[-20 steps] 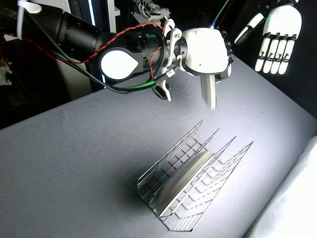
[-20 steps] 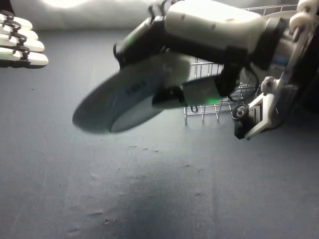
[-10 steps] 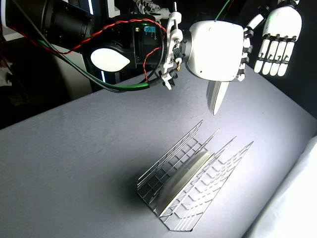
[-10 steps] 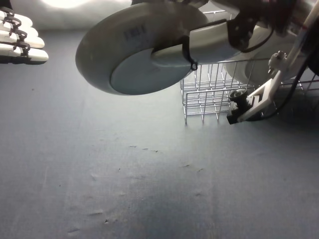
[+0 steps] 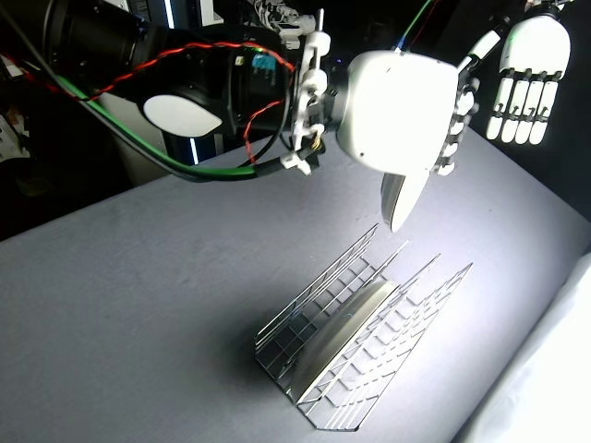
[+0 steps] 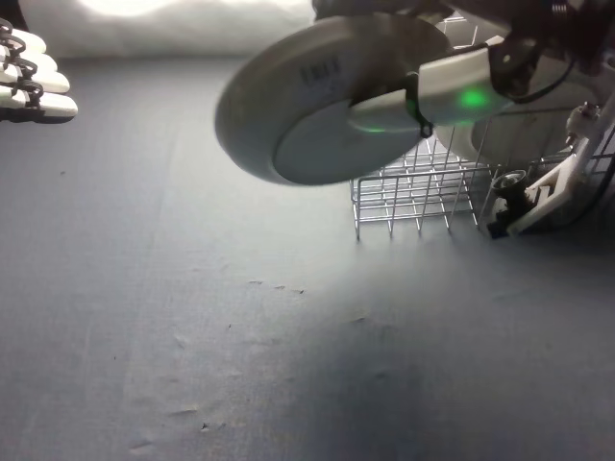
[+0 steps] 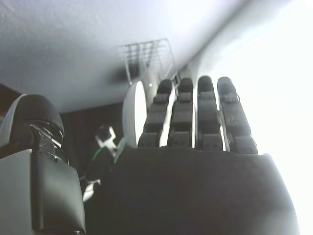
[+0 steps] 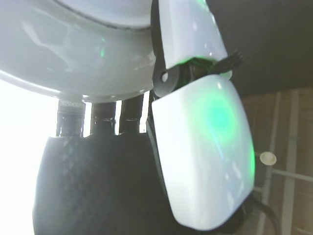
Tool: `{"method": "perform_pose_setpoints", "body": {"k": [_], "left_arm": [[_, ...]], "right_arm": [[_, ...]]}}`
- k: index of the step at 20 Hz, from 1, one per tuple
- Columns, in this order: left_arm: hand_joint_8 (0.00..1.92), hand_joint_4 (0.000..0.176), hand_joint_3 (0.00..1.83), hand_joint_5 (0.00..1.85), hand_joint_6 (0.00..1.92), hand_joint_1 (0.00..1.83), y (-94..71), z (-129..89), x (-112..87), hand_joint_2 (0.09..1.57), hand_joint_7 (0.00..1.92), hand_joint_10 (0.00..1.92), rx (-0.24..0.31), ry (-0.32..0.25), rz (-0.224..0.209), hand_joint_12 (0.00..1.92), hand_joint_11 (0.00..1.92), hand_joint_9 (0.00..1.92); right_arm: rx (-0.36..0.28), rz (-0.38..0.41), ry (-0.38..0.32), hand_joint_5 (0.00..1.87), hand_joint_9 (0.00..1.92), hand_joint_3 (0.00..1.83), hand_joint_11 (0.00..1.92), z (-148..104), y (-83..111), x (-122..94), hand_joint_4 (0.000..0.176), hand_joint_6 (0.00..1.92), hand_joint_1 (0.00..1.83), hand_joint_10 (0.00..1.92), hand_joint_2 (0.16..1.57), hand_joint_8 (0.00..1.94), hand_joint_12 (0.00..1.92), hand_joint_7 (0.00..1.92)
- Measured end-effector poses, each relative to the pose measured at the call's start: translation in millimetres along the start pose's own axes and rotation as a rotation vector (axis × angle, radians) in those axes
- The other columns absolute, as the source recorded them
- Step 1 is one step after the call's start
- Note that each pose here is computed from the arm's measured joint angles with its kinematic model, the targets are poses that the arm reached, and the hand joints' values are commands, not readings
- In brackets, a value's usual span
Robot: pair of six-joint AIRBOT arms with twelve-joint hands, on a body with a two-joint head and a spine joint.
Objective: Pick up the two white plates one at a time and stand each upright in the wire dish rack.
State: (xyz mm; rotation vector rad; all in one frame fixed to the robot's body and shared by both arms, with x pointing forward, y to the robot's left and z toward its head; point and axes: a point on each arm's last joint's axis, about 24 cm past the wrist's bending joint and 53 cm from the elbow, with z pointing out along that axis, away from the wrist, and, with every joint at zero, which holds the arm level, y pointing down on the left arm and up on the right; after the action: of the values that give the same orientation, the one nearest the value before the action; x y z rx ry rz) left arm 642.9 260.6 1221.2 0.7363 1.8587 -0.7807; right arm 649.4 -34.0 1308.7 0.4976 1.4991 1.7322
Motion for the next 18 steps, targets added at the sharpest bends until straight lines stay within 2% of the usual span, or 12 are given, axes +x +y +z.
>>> {"method": "perform_pose_setpoints", "body": {"k": [2,3,4,5,7,8,9,13,14,15,18], "left_arm": [[0.00,0.000,0.00,0.00,0.00,0.00,-1.1,0.9,0.7,1.06,0.00,0.00,0.002,0.003,0.002,0.00,0.00,0.00],[0.00,0.000,0.00,0.00,0.00,0.00,-1.3,1.0,1.3,1.07,0.00,0.00,0.003,0.005,0.002,0.00,0.00,0.00],[0.00,0.000,0.01,0.00,0.00,0.00,-0.9,1.0,1.4,1.07,0.00,0.00,0.001,0.005,0.002,0.00,0.00,0.00],[0.00,0.000,0.00,0.00,0.00,0.00,-0.8,1.1,1.3,1.07,0.00,0.00,0.001,0.005,0.003,0.00,0.00,0.00],[0.00,0.000,0.00,0.00,0.00,0.00,-1.3,1.9,2.7,1.07,0.00,0.00,0.001,0.007,-0.002,0.00,0.00,0.00],[0.00,0.000,0.00,0.00,0.00,0.00,-2.0,2.8,3.5,1.06,0.00,0.00,0.002,0.011,0.001,0.00,0.00,0.00],[0.00,0.000,0.01,0.00,0.00,0.00,-2.8,3.4,4.7,1.07,0.00,0.00,0.003,0.016,0.005,0.00,0.00,0.00],[0.00,0.000,0.00,0.00,0.00,0.00,-4.3,6.1,8.0,1.07,0.00,0.00,0.007,0.027,0.006,0.00,0.00,0.00],[0.00,0.000,0.00,0.00,0.00,0.00,-4.5,6.1,7.4,1.07,0.00,0.00,0.009,0.025,0.004,0.00,0.00,0.00],[0.00,0.000,0.00,0.00,0.00,0.00,-4.5,6.1,6.8,1.07,0.00,0.00,0.008,0.023,0.003,0.00,0.00,0.00],[0.00,0.000,0.00,0.00,0.00,0.00,-4.5,6.1,6.6,1.07,0.00,0.00,0.008,0.022,0.002,0.00,0.00,0.00]], "right_arm": [[0.011,-0.011,-0.017,0.92,1.01,0.00,0.89,-0.6,-6.1,-9.7,0.000,0.98,1.39,1.09,1.09,0.86,1.25,1.04],[0.016,-0.016,-0.028,0.90,1.00,0.00,0.88,-0.8,-9.1,-15.4,0.000,0.96,1.47,1.00,1.09,0.83,1.47,1.02],[0.023,-0.023,-0.037,0.91,0.99,0.00,0.87,-1.3,-12.6,-20.6,0.000,1.01,1.40,1.09,1.09,0.87,1.34,1.02],[0.030,-0.027,-0.046,0.94,1.02,0.00,0.91,-2.0,-16.4,-25.3,0.000,0.97,1.39,1.08,1.09,0.84,1.25,1.04],[0.048,-0.036,-0.056,0.93,1.01,0.00,0.91,-3.6,-24.1,-32.4,0.000,1.00,1.39,1.09,1.09,0.84,1.24,1.04],[0.054,-0.037,-0.059,0.92,1.01,0.00,0.90,-4.3,-26.9,-33.8,0.000,0.96,1.47,0.98,1.08,0.81,1.44,1.03],[0.062,-0.041,-0.061,0.90,1.00,0.00,0.89,-5.0,-30.3,-35.7,0.000,0.96,1.49,0.98,1.09,0.83,1.50,1.01],[0.098,-0.066,-0.075,0.89,1.02,0.00,0.90,-10.3,-47.9,-46.3,0.000,0.95,1.49,0.97,1.09,0.81,1.51,1.02],[0.111,-0.075,-0.076,0.84,0.97,0.00,0.88,-12.1,-53.8,-48.5,0.000,1.05,1.49,1.02,1.10,0.89,1.54,0.96],[0.125,-0.084,-0.076,0.84,0.98,0.00,0.89,-14.0,-59.9,-50.3,0.000,1.05,1.49,1.01,1.11,0.90,1.53,0.96],[0.150,-0.111,-0.079,0.89,1.00,0.00,0.91,-19.2,-72.0,-56.4,0.000,0.99,1.49,0.98,1.09,0.82,1.49,1.01]]}}
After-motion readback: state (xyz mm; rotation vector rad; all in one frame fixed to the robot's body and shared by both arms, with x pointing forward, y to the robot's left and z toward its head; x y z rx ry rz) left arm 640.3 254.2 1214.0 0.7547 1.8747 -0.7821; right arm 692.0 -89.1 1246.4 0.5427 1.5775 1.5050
